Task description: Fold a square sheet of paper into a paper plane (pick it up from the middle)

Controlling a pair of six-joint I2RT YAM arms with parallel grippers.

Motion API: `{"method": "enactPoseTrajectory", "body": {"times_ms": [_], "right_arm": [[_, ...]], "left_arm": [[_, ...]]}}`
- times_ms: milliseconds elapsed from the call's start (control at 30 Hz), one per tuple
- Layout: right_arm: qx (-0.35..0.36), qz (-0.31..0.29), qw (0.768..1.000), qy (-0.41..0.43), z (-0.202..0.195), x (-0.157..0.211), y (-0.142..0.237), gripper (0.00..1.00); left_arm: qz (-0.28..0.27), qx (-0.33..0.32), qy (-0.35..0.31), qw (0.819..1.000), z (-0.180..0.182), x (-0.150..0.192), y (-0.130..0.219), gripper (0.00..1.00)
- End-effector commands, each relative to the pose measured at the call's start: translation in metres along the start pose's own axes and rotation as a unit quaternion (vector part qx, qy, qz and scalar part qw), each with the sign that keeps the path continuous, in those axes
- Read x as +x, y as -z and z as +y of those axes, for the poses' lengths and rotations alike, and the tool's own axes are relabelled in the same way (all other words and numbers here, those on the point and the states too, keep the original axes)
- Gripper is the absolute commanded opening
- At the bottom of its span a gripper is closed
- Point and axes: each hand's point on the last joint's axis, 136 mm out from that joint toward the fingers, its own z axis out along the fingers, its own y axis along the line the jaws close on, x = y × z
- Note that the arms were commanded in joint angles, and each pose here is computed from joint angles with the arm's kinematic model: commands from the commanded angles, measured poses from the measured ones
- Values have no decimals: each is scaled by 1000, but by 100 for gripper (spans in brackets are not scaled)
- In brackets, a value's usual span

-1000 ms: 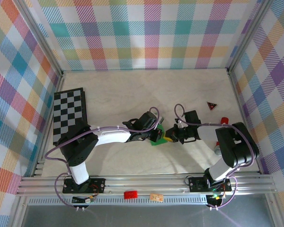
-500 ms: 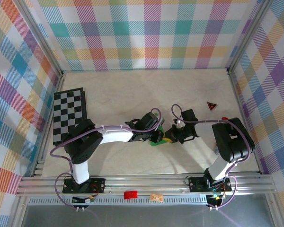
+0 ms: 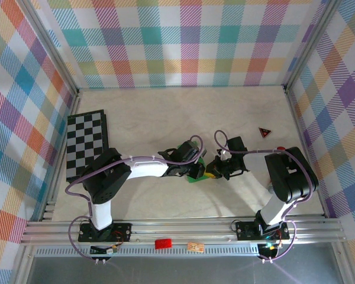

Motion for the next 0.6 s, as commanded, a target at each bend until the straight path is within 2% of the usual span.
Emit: {"method": "enactPoseTrajectory", "body": {"times_ms": [0, 100, 567], "right_arm": [[30, -1, 999, -13, -17, 0, -7, 4], [31, 0, 999, -14, -18, -1, -7, 4], [66, -5, 998, -18, -30, -1, -5, 4]], "left_arm": [[2, 2, -8, 1000, -1, -7, 1, 11], [-4, 7, -10, 1000, -3, -9, 3, 5], [-23, 20, 13, 999, 5, -15, 16, 0]]}}
